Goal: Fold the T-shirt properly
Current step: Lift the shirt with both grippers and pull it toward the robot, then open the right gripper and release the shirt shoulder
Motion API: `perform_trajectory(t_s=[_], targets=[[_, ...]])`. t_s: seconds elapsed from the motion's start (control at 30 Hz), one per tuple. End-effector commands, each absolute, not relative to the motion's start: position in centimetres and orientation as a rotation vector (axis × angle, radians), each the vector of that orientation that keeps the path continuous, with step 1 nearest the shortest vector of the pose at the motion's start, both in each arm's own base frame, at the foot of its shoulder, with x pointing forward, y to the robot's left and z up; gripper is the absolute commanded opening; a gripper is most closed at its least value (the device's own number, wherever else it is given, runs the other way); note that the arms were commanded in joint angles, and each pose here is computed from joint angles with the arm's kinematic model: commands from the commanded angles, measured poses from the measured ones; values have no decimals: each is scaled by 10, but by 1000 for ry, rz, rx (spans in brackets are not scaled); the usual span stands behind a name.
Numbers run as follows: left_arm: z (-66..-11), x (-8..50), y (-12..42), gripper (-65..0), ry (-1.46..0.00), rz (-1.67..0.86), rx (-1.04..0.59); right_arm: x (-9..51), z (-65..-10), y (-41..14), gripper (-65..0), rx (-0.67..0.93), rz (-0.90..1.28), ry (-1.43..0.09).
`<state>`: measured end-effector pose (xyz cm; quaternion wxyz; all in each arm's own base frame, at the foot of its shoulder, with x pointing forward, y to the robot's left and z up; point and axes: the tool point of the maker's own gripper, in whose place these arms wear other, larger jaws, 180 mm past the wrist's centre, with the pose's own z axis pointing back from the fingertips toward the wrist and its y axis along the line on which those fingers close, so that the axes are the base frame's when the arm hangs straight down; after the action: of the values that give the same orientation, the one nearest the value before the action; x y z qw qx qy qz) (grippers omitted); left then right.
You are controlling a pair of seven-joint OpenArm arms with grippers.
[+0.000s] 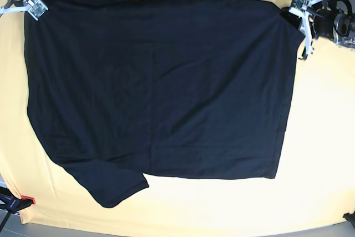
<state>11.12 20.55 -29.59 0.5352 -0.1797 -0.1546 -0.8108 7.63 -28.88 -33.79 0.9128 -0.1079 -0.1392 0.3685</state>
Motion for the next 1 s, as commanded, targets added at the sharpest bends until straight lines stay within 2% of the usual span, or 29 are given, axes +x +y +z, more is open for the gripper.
perform_trajectory(t_s=[0.0, 0.23, 0.47, 0.57, 0.73, 0.97], targets=[[-288, 110, 204, -650, -372, -1947, -438, 76, -331, -291, -650, -254, 783, -280], [-280, 103, 189, -650, -399, -1988, -463, 75, -311, -288, -650, -328, 825, -300], [-302, 125, 223, -650, -271, -1986, -226, 115, -288, -286, -650, -366, 790, -518], [-306, 160, 216, -650, -427, -1924, -93, 135, -283, -282, -650, -362, 794, -593], [-300, 202, 196, -650, -631, -1837, 11, 162, -286, -285, -650, -297, 730, -674], [-288, 242, 183, -650, -783, -1759, 100, 194, -287, -305, -650, -289, 643, -742]])
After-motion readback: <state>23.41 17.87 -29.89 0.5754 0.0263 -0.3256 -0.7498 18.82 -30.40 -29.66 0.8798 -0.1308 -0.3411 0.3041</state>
